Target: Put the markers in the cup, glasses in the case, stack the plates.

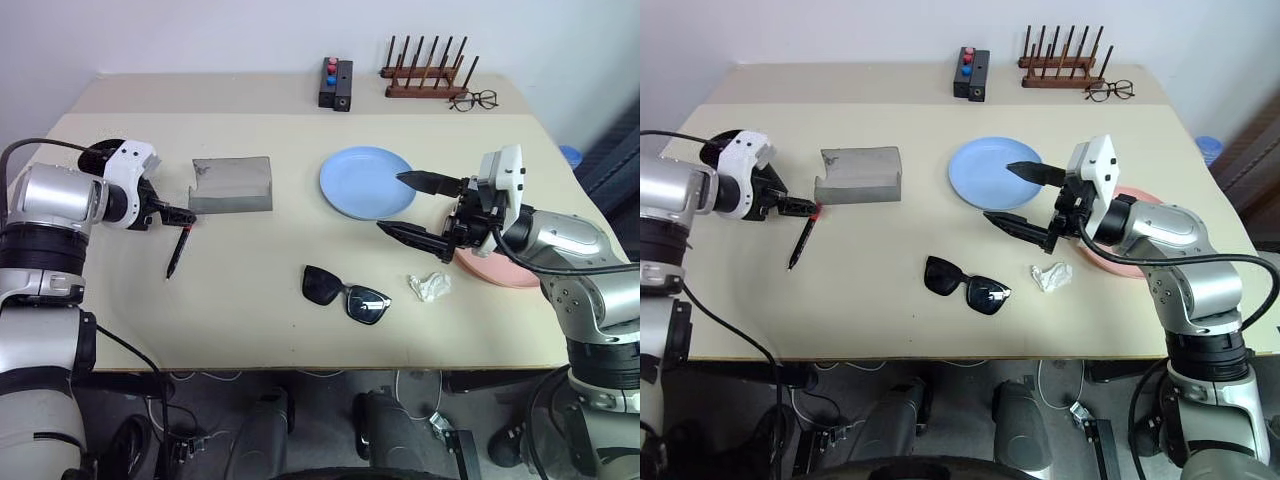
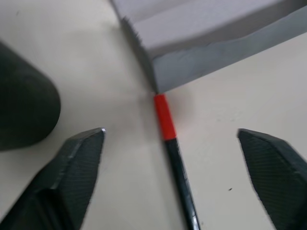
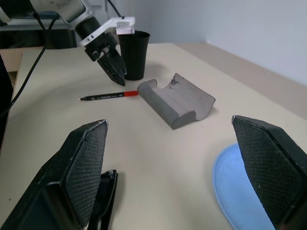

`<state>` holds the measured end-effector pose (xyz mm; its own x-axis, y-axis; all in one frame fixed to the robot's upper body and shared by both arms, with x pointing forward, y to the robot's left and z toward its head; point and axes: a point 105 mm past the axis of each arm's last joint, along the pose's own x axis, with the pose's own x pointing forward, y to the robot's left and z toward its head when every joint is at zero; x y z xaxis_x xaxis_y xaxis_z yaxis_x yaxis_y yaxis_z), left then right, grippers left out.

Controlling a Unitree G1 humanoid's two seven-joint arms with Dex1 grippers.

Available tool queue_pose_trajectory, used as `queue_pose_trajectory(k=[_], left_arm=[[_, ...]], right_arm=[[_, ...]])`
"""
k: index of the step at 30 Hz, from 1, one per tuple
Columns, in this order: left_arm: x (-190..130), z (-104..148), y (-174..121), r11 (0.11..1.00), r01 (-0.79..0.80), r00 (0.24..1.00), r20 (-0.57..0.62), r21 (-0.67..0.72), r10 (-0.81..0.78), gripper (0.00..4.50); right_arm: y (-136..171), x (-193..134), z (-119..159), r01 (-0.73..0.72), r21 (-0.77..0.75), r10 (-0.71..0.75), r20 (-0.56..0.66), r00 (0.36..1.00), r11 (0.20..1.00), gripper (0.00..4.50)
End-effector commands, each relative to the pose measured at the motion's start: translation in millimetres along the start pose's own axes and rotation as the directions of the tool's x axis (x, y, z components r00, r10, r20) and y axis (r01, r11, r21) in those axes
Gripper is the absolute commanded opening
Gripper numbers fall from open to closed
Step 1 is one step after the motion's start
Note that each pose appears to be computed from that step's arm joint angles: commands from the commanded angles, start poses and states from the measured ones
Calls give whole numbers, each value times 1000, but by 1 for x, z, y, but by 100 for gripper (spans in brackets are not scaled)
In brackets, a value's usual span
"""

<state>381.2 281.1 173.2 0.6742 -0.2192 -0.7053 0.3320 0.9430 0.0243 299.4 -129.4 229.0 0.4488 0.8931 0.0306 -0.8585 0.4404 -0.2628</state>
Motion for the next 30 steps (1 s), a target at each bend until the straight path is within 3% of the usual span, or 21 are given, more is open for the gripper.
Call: queue_pose_trajectory(k=[1, 16, 30], left_arm=[[-16, 8, 5, 1000, -21, 999, 43, -18, 22, 447], [0, -26, -5, 984, -56, 998, -28, -171, 52, 447], [18, -15, 0, 984, -80, 996, -41, -161, 74, 447]], right_arm=[[1, 3, 6, -2, -31, 3, 30, 1000, 1000, 424], [1, 2, 4, 5, -32, -3, 39, 999, 999, 424], [0, 5, 3, 5, -36, -3, 41, 999, 999, 424]])
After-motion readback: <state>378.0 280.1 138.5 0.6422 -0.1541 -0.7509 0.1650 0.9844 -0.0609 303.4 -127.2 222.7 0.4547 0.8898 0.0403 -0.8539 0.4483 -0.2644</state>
